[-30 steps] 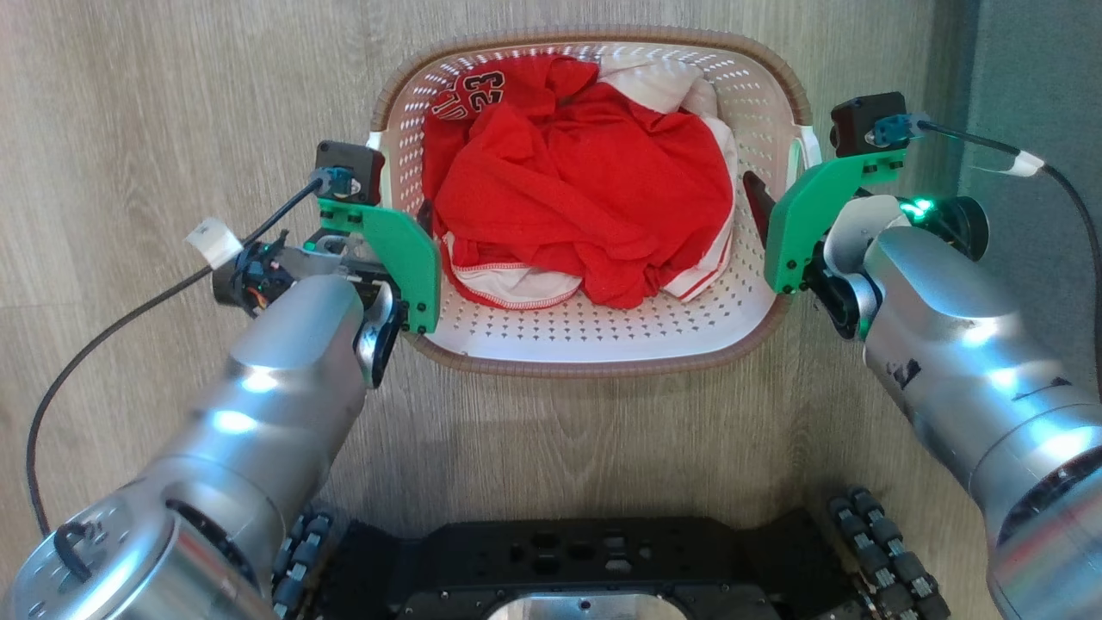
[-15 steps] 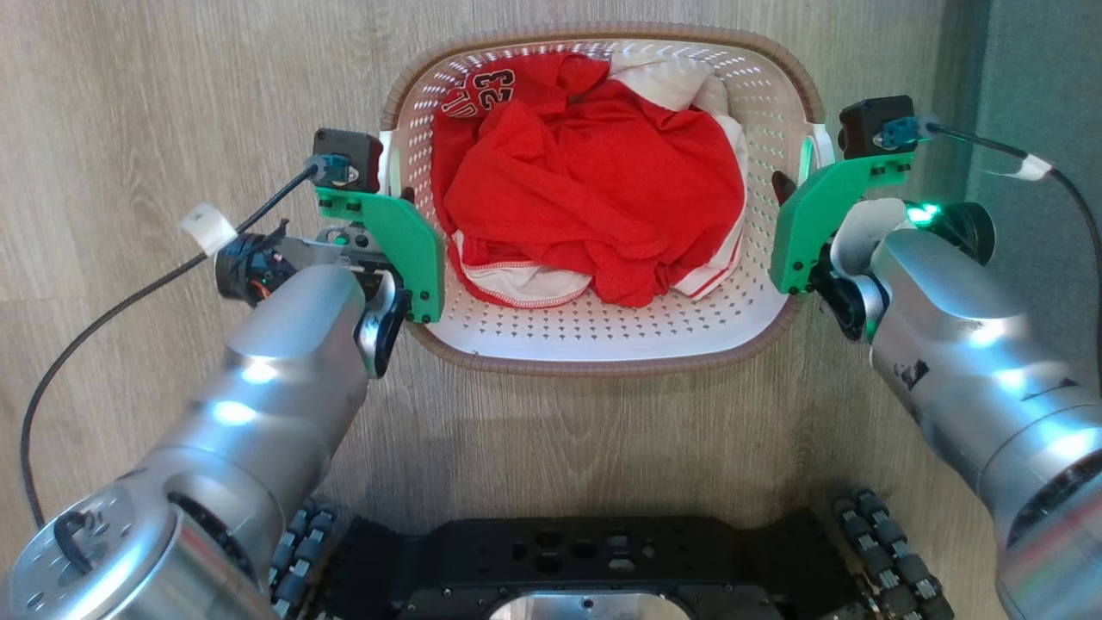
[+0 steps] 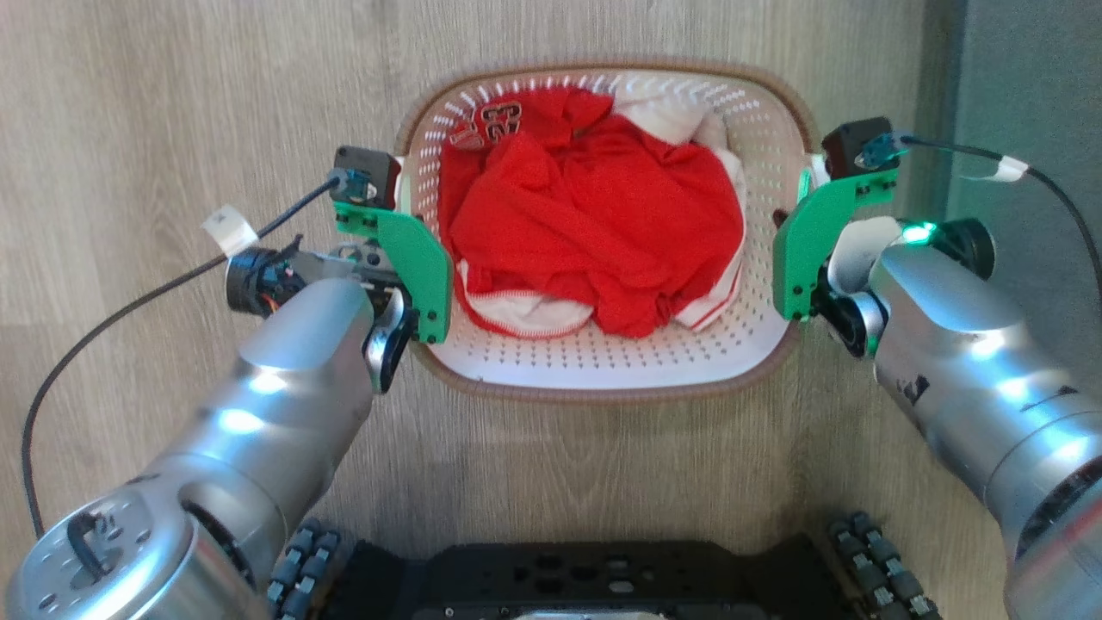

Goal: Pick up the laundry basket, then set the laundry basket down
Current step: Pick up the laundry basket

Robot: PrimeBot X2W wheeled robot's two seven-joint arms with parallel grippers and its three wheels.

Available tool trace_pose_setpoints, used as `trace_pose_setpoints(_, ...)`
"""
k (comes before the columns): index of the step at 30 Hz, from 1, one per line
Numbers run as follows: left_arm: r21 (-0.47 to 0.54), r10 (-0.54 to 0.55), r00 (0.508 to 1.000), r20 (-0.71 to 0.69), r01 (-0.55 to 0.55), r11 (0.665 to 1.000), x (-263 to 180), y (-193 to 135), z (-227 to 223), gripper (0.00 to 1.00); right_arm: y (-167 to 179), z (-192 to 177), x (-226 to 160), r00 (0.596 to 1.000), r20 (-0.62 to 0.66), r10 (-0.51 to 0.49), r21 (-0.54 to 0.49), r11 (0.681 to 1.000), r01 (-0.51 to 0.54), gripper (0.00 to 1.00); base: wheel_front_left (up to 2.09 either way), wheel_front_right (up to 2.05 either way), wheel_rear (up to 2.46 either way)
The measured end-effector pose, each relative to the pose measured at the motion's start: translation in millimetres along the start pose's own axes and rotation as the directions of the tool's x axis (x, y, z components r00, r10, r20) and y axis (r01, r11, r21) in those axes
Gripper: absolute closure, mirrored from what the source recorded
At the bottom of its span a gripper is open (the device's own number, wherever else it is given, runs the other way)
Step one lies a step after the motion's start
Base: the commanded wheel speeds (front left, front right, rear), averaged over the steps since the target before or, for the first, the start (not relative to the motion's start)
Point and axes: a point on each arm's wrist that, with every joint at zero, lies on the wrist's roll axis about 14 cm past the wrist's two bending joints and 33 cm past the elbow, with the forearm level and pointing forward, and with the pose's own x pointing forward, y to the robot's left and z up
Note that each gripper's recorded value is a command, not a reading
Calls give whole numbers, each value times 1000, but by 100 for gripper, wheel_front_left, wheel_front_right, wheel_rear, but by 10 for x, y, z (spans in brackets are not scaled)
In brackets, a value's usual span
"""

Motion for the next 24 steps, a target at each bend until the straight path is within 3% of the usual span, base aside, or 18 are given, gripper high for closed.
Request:
trace_pose_setpoints(20,64,-43,997,-57,47,997,-876,-230,-50,100,430,-45,-898,993,-114,10,-41,999,-15,100,0,0,0)
trace_pose_setpoints(24,69,-46,997,-56,50,996,-1078,-295,-98,100,522,-25,-1117,996,-91,4,-55,998,-9,100,0,0,0)
